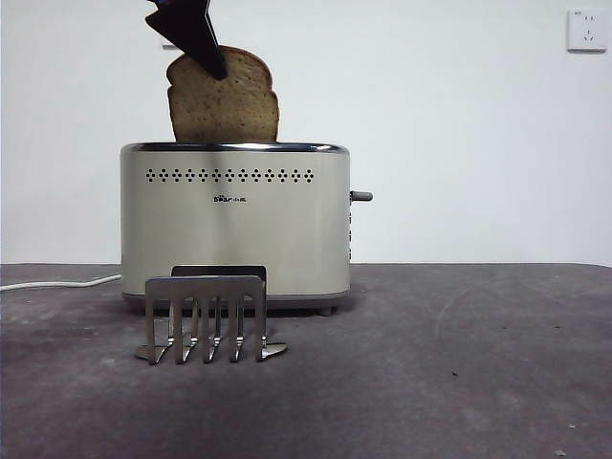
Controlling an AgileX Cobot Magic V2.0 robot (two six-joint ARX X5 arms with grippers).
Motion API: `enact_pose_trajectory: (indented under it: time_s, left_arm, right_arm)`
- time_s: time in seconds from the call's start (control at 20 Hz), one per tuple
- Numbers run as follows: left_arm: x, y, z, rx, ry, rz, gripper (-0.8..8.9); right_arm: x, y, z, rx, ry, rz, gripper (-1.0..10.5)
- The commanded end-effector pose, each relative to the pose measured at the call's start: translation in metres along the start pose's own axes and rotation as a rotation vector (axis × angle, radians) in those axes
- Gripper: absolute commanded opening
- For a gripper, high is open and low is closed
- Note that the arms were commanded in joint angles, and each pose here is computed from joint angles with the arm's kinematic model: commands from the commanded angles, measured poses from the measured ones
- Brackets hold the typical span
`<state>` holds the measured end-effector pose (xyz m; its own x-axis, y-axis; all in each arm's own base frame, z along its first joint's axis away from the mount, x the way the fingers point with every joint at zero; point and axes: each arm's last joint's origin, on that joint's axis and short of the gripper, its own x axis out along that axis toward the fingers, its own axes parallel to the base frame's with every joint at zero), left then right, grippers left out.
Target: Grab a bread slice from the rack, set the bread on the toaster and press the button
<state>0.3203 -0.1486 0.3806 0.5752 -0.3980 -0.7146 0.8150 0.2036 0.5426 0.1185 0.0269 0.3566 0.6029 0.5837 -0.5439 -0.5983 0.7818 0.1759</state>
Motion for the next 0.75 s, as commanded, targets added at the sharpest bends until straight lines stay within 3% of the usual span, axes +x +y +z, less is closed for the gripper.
enact_pose_trajectory:
  time_s: [0.05,0.15,0.3,0.75]
  left_arm:
    - [0.025,0.004,-0.009,-0.021,-0.002,-0.044,0.01]
    - [0.037,0.006,-0.012,-0.049,0.006,-0.049,0.64]
    - [0.041,0.01,-0.013,-0.121,-0.005,-0.021,2.98]
    - [0.029,0.019,-0.006,-0.286,-0.071,0.074,3.19]
  right_arm:
    - [0.004,-0.003,0.002,-0.005,0.007,0.006,-0.1]
    - [0.009,-0.006,0.004,-0.003,0.01,0.006,-0.1]
    - [0.019,-0.013,0.011,-0.009,-0.005,0.004,-0.1]
    - [0.06,-0.045,0.043,0.029,-0.137,-0.013,-0.1]
